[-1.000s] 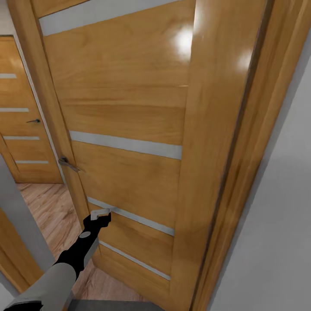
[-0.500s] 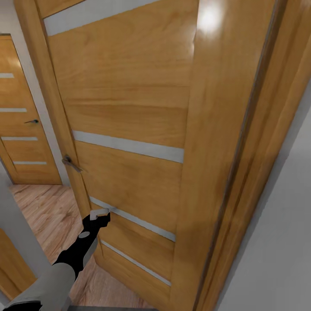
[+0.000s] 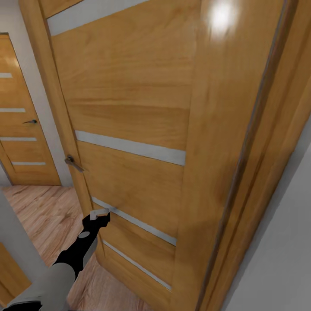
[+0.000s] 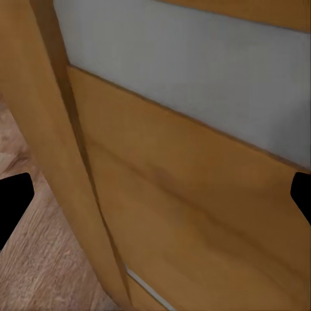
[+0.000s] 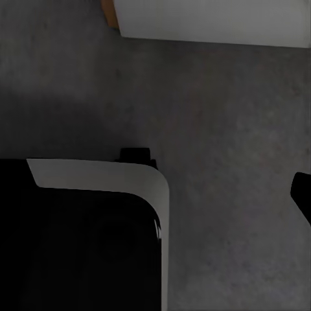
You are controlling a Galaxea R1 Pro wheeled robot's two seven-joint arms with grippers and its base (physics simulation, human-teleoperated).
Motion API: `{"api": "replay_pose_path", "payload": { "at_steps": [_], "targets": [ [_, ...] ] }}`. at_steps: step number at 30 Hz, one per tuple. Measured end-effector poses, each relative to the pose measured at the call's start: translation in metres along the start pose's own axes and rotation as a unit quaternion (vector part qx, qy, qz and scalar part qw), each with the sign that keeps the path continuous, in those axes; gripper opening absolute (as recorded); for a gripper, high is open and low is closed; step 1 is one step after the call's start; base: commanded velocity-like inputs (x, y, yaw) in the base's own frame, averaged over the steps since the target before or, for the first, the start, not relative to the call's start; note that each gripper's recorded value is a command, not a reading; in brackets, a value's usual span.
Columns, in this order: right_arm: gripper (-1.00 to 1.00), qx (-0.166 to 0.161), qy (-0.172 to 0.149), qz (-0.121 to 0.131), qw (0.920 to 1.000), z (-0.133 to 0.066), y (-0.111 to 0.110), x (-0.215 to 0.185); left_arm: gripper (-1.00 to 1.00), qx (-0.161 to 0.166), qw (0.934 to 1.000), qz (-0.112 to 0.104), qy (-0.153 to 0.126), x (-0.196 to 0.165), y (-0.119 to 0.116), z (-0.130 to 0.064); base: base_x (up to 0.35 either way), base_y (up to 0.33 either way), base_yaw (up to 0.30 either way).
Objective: Move the two storage containers from the living room to the garage. In the garage, place one container on the floor and stack the other container on top of it (either order is fine).
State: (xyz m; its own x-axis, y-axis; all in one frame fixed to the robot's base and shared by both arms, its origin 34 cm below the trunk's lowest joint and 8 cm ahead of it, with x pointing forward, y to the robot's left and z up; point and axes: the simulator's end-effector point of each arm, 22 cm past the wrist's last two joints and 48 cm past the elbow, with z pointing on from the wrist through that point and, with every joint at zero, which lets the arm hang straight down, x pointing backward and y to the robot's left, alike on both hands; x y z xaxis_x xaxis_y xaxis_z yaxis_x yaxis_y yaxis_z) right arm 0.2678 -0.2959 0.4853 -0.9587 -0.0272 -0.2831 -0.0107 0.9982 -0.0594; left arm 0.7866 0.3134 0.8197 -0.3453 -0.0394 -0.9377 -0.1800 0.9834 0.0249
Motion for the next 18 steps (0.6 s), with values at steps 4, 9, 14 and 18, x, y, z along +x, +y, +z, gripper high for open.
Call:
{"api": "replay_pose_path", "payload": {
  "at_steps": [4,9,14,18],
  "targets": [
    [1.00,0.000,0.000,0.000,1.0000,0.0000,0.0002,0.0000,1.00,0.000,1.0000,0.000,0.000,-0.0001,0.0001,0.0001,0.055,0.000,0.000],
    [1.00,0.000,0.000,0.000,1.0000,0.0001,-0.0001,0.0000,1.00,0.000,1.0000,0.000,0.000,-0.0001,0.0002,0.0002,0.018,0.000,0.000],
    [1.00,0.000,0.000,0.000,1.0000,0.0001,0.0003,0.0000,1.00,0.000,1.0000,0.000,0.000,-0.0001,0.0002,0.0002,0.015,0.000,0.000],
    [1.00,0.000,0.000,0.000,1.0000,0.0000,0.0005,0.0000,1.00,0.000,1.0000,0.000,0.000,0.0001,0.0002,-0.0001,0.134,0.000,0.000]
  ]
}}
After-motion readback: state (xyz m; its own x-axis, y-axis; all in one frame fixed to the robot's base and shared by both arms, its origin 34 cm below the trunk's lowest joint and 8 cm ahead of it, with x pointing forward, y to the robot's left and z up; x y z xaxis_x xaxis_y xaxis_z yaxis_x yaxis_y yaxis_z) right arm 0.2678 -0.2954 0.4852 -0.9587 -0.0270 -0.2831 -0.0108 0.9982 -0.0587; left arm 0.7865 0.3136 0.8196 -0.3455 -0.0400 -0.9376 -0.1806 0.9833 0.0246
